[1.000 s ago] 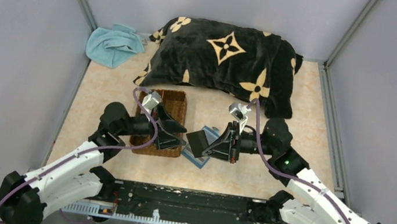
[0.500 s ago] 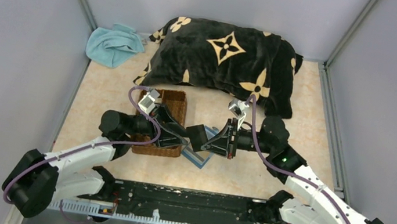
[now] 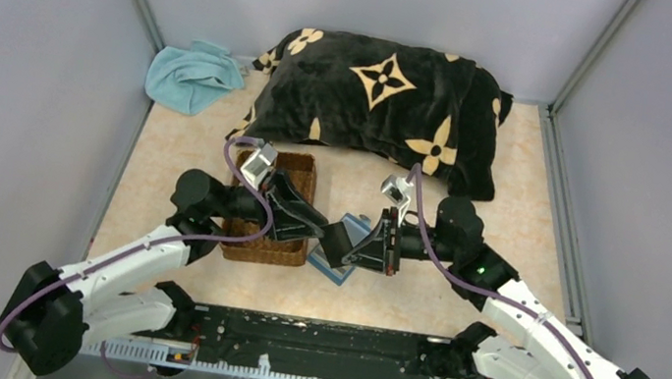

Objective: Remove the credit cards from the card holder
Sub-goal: Place the credit card in the storage box.

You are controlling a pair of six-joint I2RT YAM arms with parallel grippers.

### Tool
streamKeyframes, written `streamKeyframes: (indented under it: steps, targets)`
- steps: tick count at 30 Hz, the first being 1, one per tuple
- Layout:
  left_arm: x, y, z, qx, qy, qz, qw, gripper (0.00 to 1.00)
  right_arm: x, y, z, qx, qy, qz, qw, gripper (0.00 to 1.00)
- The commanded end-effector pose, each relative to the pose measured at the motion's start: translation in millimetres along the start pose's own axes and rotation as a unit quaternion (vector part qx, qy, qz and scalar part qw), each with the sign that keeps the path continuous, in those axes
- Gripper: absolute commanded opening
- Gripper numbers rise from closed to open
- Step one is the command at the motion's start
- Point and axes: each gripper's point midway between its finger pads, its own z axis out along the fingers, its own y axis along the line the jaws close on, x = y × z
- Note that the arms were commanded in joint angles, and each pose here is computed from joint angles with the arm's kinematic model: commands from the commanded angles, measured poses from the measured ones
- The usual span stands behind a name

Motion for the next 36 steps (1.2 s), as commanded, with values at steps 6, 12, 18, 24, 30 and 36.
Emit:
streamKeyframes:
  steps: [6,12,18,24,30,36]
  targets:
    - [10.1,4.4,0.3,-0.003,0.036,-0.003,0.999,0.12,-16.3,11.8,-2.7,-0.014,-0.013,-0.032,0.999,0.00]
    - [20.3,1.0,-3.4,0.006,0.053,-0.013,0.999,0.19,-17.6,10.4,-0.8,-0.015,-0.013,-0.031,0.999,0.00]
    - [25.1,0.2,-6.8,0.003,0.053,-0.009,0.999,0.00,-19.3,10.6,0.0,-0.015,-0.015,-0.030,0.999,0.00]
    - [22.7,2.1,-8.0,-0.009,0.039,-0.004,0.999,0.00,-24.2,8.9,-1.3,-0.003,-0.025,-0.037,0.999,0.13]
    - [24.0,1.9,-8.8,-0.008,0.032,-0.010,0.999,0.00,-37.9,8.7,-2.9,0.013,-0.049,-0.049,0.998,0.23]
    - [21.4,4.1,-10.2,-0.019,0.011,-0.009,1.000,0.00,-44.6,12.6,-1.9,0.004,-0.061,-0.054,0.997,0.15]
